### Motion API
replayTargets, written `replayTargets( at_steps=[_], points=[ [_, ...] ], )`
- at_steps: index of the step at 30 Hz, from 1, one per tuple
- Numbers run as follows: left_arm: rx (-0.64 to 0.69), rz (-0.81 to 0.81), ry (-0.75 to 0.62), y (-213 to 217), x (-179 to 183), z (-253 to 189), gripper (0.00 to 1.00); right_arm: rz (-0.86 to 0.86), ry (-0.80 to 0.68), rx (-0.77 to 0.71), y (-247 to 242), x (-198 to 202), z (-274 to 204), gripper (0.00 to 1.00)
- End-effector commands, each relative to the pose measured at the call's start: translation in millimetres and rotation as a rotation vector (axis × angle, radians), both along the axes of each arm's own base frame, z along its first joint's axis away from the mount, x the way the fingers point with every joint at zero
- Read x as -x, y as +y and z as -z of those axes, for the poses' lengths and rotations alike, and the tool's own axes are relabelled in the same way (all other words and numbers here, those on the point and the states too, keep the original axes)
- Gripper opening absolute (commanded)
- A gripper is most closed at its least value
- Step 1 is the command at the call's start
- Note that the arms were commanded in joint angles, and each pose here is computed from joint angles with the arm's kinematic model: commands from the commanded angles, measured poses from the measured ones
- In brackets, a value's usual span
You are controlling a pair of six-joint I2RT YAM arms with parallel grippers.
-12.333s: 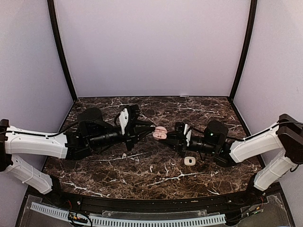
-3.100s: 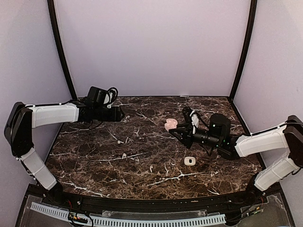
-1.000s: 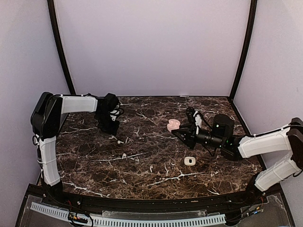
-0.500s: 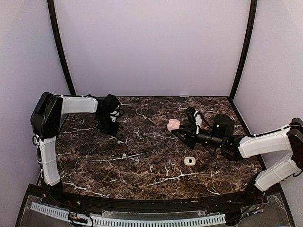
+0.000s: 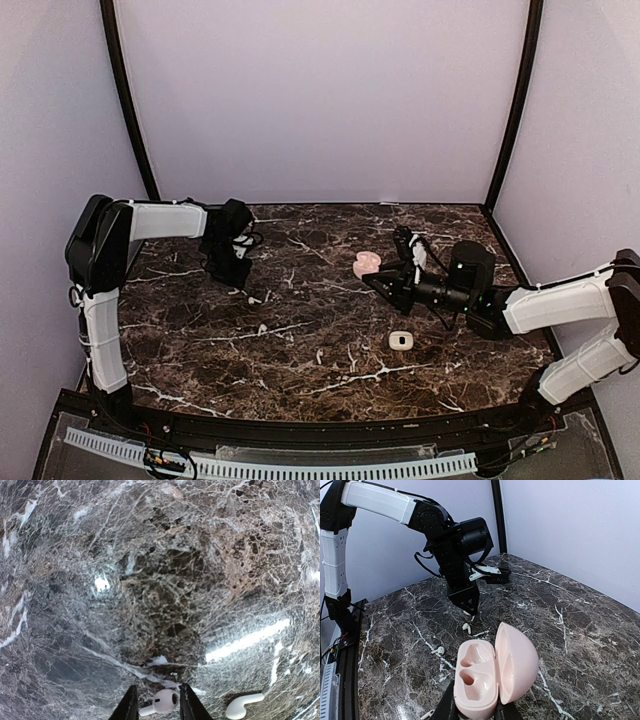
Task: Insert the wireless bluetooth earbuds into the charging case
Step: Pick up the left earbud from the center of the board.
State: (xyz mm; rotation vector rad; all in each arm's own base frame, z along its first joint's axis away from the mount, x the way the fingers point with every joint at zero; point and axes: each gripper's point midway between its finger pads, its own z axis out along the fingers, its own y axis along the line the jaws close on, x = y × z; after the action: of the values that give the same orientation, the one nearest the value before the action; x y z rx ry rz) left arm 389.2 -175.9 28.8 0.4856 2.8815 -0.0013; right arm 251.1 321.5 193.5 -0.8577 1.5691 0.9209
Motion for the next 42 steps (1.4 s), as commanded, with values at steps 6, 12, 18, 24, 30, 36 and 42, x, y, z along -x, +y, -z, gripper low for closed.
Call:
replayTargets(
  at_steps=[6, 12, 18, 24, 30, 36, 42],
  points=[
    [0.018, 0.023, 0.056, -6.5, 8.9, 7.9, 0.24, 0.004, -0.040, -0.032, -3.9, 0.5, -13.7, 0.00],
    [0.026, 0.021, 0.058, -7.6, 9.9, 7.4, 0.17, 0.002, -0.041, -0.031, -3.3, 0.3, -14.2, 0.00],
    [0.044, 0.018, 0.038, -10.2, 7.0, 0.8, 0.14, 0.003, -0.040, -0.030, -3.5, 0.1, -15.0, 0.00],
    [0.045, 0.012, 0.037, -10.2, 6.9, 0.3, 0.18, 0.001, -0.039, -0.028, -2.9, -0.1, -14.2, 0.00],
    [0.059, -0.003, 0.017, -8.4, 10.5, -10.5, 0.32, -0.001, -0.041, -0.027, -2.6, 0.2, -14.8, 0.00],
    [0.055, -0.014, 0.028, -3.7, 20.0, -9.0, 0.31, -0.005, -0.041, -0.026, -1.9, 0.2, -14.7, 0.00],
    [0.080, -0.020, 0.046, -5.1, 29.1, -7.2, 0.30, -0.007, -0.043, -0.028, -1.1, -0.1, -15.5, 0.00]
  ],
)
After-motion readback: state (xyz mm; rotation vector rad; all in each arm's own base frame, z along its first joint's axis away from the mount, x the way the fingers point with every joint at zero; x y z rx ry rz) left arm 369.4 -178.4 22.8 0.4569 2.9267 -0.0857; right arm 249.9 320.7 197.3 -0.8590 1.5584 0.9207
